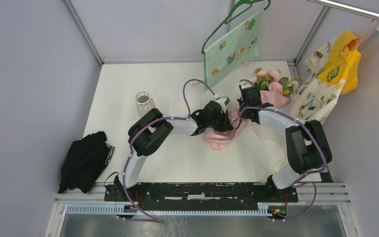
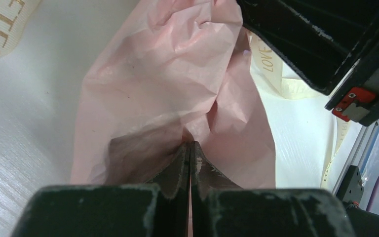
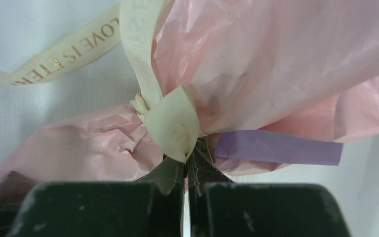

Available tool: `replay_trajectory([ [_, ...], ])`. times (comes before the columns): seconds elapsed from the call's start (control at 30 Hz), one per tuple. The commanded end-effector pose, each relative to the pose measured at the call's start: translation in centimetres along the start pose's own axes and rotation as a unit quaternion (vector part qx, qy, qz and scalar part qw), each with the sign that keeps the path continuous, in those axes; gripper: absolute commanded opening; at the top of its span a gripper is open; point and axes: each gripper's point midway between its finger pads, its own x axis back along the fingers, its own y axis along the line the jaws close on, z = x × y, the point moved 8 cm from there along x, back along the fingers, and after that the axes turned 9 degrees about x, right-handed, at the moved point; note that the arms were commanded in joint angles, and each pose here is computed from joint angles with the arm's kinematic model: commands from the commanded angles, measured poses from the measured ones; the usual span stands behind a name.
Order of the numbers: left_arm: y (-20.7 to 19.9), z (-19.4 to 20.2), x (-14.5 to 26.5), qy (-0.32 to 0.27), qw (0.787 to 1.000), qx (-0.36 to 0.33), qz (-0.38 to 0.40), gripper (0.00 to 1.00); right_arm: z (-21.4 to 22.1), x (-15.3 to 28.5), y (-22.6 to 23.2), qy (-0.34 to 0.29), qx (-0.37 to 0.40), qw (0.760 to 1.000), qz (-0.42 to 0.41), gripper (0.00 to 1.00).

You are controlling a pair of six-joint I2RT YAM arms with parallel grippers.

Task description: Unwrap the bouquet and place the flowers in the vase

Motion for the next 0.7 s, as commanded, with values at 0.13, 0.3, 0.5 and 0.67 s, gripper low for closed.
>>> replay_trajectory([
  [0.13,-0.5,-0.6,0.4,-0.014,1.0,-0.021,0.007,0.04,-2.6,2.7,-1.2,-0.059,-0.023,0.998,0.02,0.0],
  [0.3,-0.3,-0.4,0.1,-0.01,1.0,-0.017,0.009,0.03,-5.0,6.2,-2.2,-0.111,-0.036,0.993,0.017,0.0],
  [0.5,-0.3,-0.4,0.1,-0.01,1.0,-0.017,0.008,0.04,-7.1,9.1,-2.8,-0.155,-0.039,0.987,0.007,0.0],
  [0.67,-0.2,-0.3,0.2,-0.008,1.0,-0.016,0.008,0.04,-7.8,10.2,-2.9,-0.17,-0.036,0.985,-0.006,0.01],
])
